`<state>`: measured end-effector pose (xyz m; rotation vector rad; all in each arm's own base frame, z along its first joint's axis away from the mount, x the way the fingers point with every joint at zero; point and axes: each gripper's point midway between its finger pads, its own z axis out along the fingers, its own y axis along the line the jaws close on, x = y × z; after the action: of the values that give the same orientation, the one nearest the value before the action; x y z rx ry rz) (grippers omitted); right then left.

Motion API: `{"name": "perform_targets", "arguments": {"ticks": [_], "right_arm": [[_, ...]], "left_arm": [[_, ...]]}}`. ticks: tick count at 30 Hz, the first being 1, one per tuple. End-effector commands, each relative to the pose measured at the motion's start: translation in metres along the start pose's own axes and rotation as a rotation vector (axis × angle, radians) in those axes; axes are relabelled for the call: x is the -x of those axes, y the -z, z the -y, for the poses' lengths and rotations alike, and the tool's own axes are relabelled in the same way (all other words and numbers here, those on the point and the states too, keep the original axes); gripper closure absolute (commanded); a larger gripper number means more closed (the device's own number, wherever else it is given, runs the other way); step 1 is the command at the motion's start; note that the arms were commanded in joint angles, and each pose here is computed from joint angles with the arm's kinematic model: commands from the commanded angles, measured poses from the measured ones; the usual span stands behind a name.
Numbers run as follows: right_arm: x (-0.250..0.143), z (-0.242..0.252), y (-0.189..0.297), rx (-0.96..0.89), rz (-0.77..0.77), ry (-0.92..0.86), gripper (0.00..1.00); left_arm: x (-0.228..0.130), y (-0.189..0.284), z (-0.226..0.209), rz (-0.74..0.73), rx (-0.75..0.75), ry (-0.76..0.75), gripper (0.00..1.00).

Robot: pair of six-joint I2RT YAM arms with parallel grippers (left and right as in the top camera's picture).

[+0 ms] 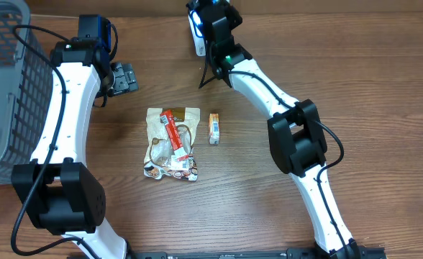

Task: Scan the item barcode
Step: 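Lift the mint pack and hold it up to the white scanner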

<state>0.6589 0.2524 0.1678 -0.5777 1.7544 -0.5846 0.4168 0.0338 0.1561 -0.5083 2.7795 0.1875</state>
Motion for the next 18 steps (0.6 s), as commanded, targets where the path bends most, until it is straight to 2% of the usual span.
{"name": "perform_targets", "arguments": {"ticks": [1,8,18], "right_arm": [[0.014,-0.003,0.008,-0.005,0.021,0.008,0.97],[0.017,-0.023,0.017,0.033,0.014,0.037,0.97],[0.0,-0.041,0.023,0.092,-0.055,0.1,0.97]], "left_arm": [[0.006,0.011,0.0,0.033,-0.001,-0.02,0.0],[0.006,0.011,0.0,0.033,-0.001,-0.02,0.01],[0.006,0.011,0.0,0.033,-0.001,-0.02,0.0]]}}
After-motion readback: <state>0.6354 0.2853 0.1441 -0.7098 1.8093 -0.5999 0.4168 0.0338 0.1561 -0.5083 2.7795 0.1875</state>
